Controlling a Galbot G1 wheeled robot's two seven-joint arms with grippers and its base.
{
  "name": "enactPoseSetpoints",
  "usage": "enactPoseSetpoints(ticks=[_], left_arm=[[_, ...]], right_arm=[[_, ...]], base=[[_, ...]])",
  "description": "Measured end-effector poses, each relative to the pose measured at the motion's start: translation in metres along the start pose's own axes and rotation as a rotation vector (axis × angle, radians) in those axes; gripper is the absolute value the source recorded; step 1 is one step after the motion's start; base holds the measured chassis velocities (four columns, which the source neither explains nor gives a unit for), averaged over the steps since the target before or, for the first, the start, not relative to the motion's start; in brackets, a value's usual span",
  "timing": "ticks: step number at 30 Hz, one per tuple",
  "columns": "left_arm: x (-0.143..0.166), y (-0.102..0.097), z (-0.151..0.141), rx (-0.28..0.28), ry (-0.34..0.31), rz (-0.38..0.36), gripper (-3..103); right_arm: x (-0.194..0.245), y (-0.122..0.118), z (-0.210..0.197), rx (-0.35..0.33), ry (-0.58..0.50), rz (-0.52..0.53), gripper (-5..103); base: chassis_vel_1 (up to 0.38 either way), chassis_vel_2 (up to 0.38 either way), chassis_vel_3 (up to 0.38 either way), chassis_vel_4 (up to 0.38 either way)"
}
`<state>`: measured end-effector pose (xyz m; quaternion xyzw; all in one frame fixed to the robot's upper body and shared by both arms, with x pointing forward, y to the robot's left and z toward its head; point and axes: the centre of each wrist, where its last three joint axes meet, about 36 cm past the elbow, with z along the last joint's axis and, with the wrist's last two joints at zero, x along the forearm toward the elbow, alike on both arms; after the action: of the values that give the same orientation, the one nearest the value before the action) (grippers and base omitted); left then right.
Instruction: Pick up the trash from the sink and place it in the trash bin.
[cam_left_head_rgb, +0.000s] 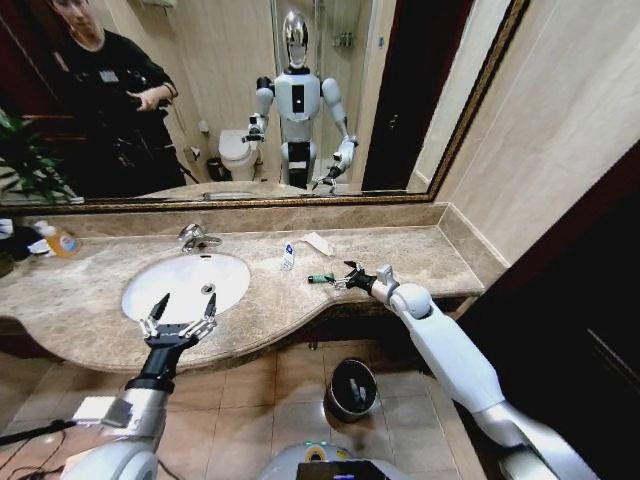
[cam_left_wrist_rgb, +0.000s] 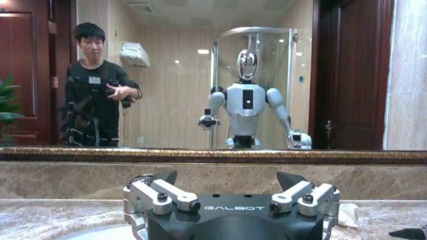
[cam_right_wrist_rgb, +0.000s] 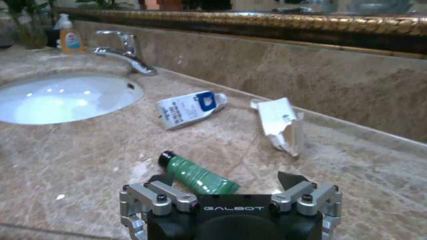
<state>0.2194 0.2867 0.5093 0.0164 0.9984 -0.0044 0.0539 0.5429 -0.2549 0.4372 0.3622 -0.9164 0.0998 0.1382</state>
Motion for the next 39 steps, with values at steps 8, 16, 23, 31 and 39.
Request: enactPoseSetpoints(ticks=[8,16,23,31,39], left_arm=[[0.0,0.0,0.0,0.0,0.0,0.0,100],[0.0,0.0,0.0,0.0,0.0,0.0,100],[0.0,0.0,0.0,0.0,0.0,0.0,100],[0.0,0.0,0.0,0.0,0.0,0.0,100],[0.0,0.0,0.0,0.0,0.0,0.0,100]], right_arm=[[-0.01,0.007,0.005,0.011,0.0,0.005,100],[-0.021,0.014,0.007,0.01,-0.013,0.039,100],[-0.024,0.017,0.008,0.008,-0.01,0.036,94],[-0.027,0.022,0.01,0.008,-0.004,0.027,84],[-0.029,0.026,0.012,0.001,0.003,0.022,68]], base=[[0.0,0.0,0.0,0.0],[0.0,0.0,0.0,0.0],[0.0,0.0,0.0,0.0],[0.0,0.0,0.0,0.0],[0.0,0.0,0.0,0.0]])
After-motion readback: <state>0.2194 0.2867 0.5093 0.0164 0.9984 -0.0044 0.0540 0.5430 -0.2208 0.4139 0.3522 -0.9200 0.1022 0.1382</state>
